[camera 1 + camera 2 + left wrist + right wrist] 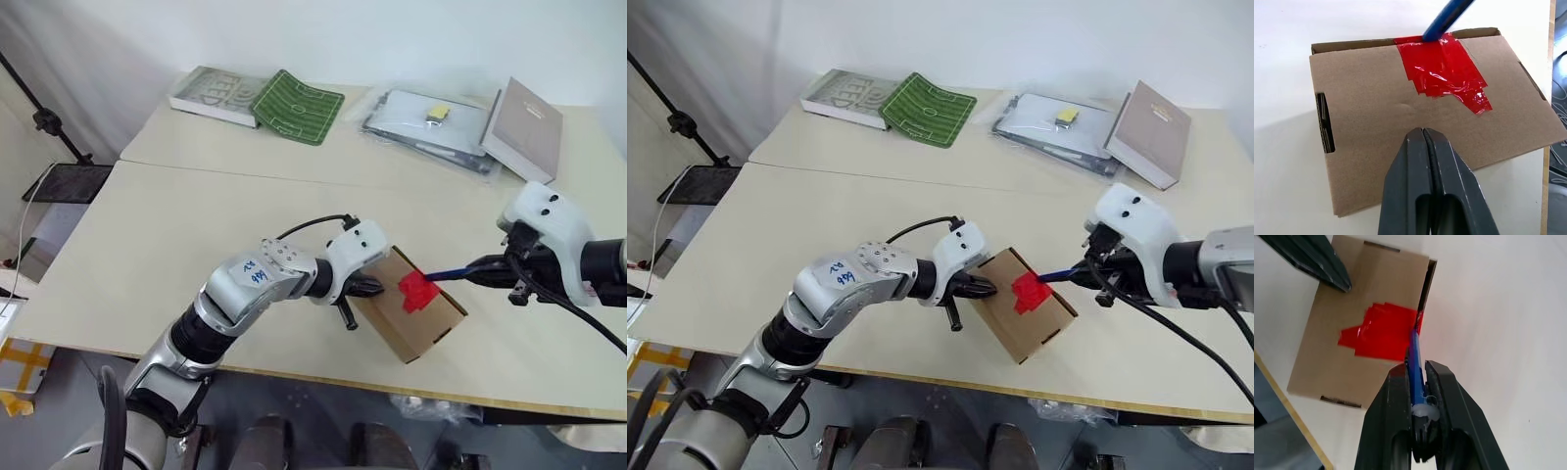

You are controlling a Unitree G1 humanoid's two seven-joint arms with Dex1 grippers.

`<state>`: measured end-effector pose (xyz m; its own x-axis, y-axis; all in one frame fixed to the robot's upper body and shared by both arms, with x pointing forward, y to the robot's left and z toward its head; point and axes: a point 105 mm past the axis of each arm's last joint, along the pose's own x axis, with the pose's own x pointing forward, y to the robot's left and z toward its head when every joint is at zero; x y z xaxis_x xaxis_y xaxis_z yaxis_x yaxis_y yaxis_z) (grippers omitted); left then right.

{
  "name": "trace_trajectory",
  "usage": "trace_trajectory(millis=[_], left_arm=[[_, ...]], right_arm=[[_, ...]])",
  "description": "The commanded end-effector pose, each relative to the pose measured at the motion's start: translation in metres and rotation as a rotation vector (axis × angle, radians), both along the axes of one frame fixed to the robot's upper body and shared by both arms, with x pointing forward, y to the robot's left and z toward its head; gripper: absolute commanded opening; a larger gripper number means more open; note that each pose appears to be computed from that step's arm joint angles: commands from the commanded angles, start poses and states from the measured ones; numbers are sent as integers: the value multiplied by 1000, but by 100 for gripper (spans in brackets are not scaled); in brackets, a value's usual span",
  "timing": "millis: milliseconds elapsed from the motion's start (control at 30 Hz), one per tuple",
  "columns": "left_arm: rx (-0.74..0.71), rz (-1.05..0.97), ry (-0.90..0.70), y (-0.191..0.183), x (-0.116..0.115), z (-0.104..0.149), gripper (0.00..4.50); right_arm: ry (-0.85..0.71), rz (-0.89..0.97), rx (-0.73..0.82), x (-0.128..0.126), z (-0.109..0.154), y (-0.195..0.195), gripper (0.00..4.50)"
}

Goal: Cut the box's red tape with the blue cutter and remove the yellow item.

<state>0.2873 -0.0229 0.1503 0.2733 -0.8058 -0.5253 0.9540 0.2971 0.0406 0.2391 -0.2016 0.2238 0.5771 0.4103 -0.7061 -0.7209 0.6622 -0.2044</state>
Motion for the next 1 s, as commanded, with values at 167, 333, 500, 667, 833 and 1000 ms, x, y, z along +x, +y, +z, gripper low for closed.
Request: trace_trajectory(millis=[167,333,500,667,833,1000], left_arm=[[165,109,114,19,7,-47,3],[163,116,112,19,11,-48,3],[153,108,101,19,14,-44,3],[123,94,76,17,17,-36,3],[41,82,61,10,18,-29,3],[-120,57,41,1,18,-5,3]], right_arm=[[69,24,-48,-16,2,-10,16],[-12,19,19,-13,24,-14,16],[-193,46,175,-5,66,-12,16],[-365,-54,336,17,80,-33,16],[-385,-236,462,42,33,-67,16],[-414,-454,653,63,-17,-100,16]])
